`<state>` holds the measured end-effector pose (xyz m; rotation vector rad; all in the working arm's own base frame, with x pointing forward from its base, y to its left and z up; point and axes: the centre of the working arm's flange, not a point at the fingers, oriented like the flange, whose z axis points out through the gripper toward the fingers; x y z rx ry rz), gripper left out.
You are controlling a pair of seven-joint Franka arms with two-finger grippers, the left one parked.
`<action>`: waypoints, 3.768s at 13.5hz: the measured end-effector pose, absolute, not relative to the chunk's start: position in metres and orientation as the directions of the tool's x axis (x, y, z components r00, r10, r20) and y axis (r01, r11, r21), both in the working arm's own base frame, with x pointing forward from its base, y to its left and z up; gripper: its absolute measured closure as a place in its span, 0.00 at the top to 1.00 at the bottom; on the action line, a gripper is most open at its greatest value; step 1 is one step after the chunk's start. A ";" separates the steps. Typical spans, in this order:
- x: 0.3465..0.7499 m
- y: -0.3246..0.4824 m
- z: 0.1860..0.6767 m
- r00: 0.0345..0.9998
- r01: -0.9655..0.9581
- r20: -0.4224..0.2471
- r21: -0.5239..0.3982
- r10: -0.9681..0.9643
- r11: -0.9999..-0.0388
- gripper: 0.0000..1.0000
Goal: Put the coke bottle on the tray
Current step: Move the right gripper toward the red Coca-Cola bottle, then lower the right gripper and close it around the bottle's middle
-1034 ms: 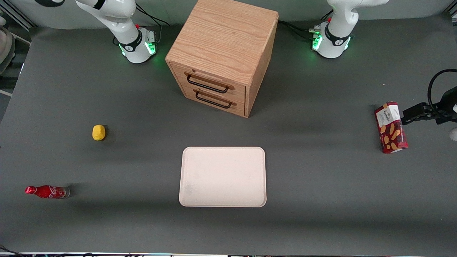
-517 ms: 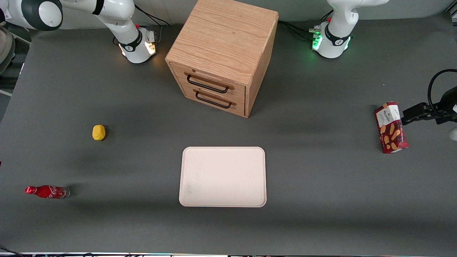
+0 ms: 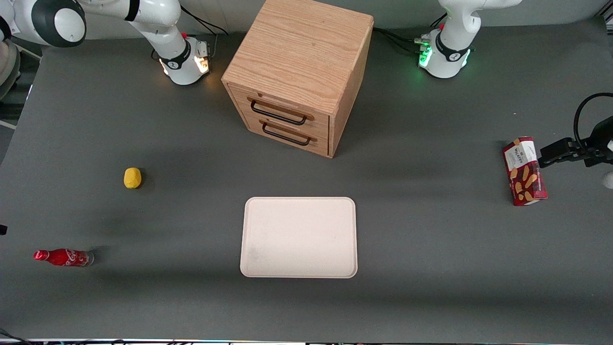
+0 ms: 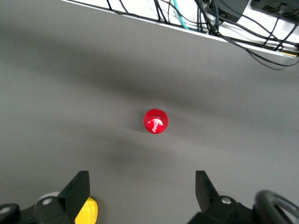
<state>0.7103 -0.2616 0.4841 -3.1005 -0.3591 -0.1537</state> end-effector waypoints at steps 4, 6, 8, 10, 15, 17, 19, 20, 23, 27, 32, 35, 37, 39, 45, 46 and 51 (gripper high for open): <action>0.726 -0.264 0.430 0.969 0.231 0.090 -0.017 0.228 -0.973 1.00; 0.731 -0.266 0.411 0.969 0.229 0.095 -0.016 0.227 -0.973 1.00; 0.735 -0.267 0.394 0.969 0.229 0.097 -0.016 0.226 -0.973 1.00; 0.735 -0.267 0.379 0.971 0.229 0.083 -0.026 0.226 -0.973 1.00; 0.740 -0.265 0.339 0.969 0.231 0.096 -0.016 0.229 -0.973 1.00; 0.741 -0.263 0.332 0.967 0.239 0.092 -0.007 0.237 -0.971 1.00; 0.743 -0.260 0.329 0.966 0.243 0.094 -0.002 0.242 -0.970 1.00; 0.743 -0.260 0.329 0.966 0.244 0.093 -0.001 0.243 -0.970 1.00; 0.742 -0.261 0.329 0.963 0.255 0.078 0.024 0.256 -0.967 0.84; 0.742 -0.262 0.329 0.959 0.275 0.061 0.052 0.277 -0.960 0.37; 0.745 -0.258 0.337 0.946 0.313 0.059 0.079 0.318 -0.947 0.32; 0.736 -0.256 0.378 0.948 0.315 0.031 0.075 0.318 -0.946 0.32; 0.723 -0.252 0.424 0.949 0.313 0.009 0.068 0.314 -0.947 0.32; 0.704 -0.247 0.476 0.951 0.308 -0.011 0.062 0.308 -0.949 0.32; 0.627 -0.233 0.631 0.951 0.309 -0.021 0.110 0.309 -0.945 0.32; 0.610 -0.235 0.652 0.955 0.297 -0.025 0.116 0.296 -0.948 0.32; 0.561 -0.222 0.713 0.964 0.266 -0.039 0.146 0.263 -0.953 0.32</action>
